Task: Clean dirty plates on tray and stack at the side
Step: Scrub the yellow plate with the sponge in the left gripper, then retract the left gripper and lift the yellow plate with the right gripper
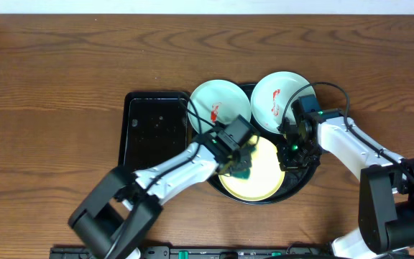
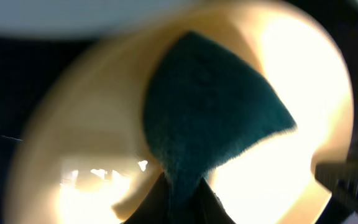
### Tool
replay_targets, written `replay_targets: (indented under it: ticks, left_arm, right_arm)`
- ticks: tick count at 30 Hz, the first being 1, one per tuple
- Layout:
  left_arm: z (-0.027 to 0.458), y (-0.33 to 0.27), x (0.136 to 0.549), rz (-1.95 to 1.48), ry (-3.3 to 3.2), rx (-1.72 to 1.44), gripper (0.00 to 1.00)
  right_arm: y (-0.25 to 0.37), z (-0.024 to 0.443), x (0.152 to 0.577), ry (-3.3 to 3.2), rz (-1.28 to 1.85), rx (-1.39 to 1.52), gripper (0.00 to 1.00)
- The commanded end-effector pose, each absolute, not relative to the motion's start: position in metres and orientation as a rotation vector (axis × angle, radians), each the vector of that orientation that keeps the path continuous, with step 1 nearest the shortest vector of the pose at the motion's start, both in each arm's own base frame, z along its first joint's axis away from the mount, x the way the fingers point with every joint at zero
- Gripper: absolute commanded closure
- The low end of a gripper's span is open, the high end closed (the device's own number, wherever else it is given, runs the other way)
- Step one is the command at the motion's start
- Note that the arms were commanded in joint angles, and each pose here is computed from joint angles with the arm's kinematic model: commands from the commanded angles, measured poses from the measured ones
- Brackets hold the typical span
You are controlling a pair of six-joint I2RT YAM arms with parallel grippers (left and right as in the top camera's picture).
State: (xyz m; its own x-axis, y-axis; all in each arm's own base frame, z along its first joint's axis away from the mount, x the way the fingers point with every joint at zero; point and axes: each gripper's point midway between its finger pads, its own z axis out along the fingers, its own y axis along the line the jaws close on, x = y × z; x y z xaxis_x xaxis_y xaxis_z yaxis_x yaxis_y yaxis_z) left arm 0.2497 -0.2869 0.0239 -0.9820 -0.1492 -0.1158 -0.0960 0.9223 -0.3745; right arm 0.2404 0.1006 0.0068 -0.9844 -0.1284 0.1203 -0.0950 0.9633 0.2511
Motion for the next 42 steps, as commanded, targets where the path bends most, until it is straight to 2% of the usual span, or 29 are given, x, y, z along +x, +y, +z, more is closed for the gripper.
replay_targets:
  ticks: [1, 2, 3, 4, 5, 6, 7, 9, 11, 14, 15, 22, 29, 37, 42]
  left_arm:
    - [0.054, -0.275, 0.265, -0.547, 2.829, -0.123, 0.93]
    - [0.064, -0.277, 0.264, -0.578, 2.809, -0.092, 0.93]
    - [0.075, -0.280, 0.263, -0.615, 2.791, -0.051, 0.93]
    - [0.088, -0.281, 0.261, -0.644, 2.764, -0.003, 0.93]
    - [0.097, -0.280, 0.261, -0.652, 2.738, 0.042, 0.93]
    - [0.104, -0.276, 0.262, -0.635, 2.714, 0.071, 0.93]
    - [0.109, -0.269, 0.264, -0.607, 2.699, 0.076, 0.92]
    - [0.113, -0.250, 0.268, -0.531, 2.691, 0.031, 0.93]
    - [0.112, -0.228, 0.272, -0.455, 2.705, -0.031, 0.93]
    - [0.106, -0.200, 0.278, -0.384, 2.741, -0.125, 0.93]
    - [0.105, -0.190, 0.280, -0.365, 2.750, -0.160, 0.93]
    - [0.102, -0.145, 0.300, -0.310, 2.758, -0.198, 0.93]
    - [0.100, -0.098, 0.313, -0.238, 2.753, -0.279, 0.92]
    - [0.093, -0.082, 0.312, -0.219, 2.761, -0.359, 0.92]
    - [0.088, -0.078, 0.309, -0.184, 2.771, -0.369, 0.93]
  right_arm:
    - [0.092, 0.001, 0.232, -2.953, -0.317, 0.155, 0.99]
    - [0.093, 0.001, 0.233, -2.954, -0.317, 0.155, 0.99]
    - [0.093, 0.001, 0.233, -2.956, -0.318, 0.155, 0.88]
    - [0.093, 0.001, 0.236, -2.966, -0.321, 0.158, 0.71]
    - [0.094, 0.001, 0.239, -2.978, -0.326, 0.160, 0.49]
    - [0.095, 0.000, 0.242, -2.992, -0.332, 0.164, 0.41]
    - [0.096, 0.000, 0.245, -3.004, -0.340, 0.167, 0.40]
    - [0.100, 0.000, 0.250, -3.022, -0.367, 0.172, 0.43]
    - [0.103, 0.001, 0.253, -3.030, -0.397, 0.179, 0.53]
    - [0.105, 0.001, 0.253, -3.030, -0.400, 0.188, 0.96]
    - [0.106, 0.001, 0.252, -3.026, -0.404, 0.190, 0.99]
    - [0.108, 0.004, 0.248, -3.014, -0.406, 0.206, 0.99]
    - [0.104, 0.044, 0.268, -3.167, -0.377, 0.249, 0.99]
    - [0.066, 0.093, 0.301, -3.470, 0.055, 0.280, 0.99]
    - [0.050, 0.106, 0.307, -3.533, 0.342, 0.182, 0.99]
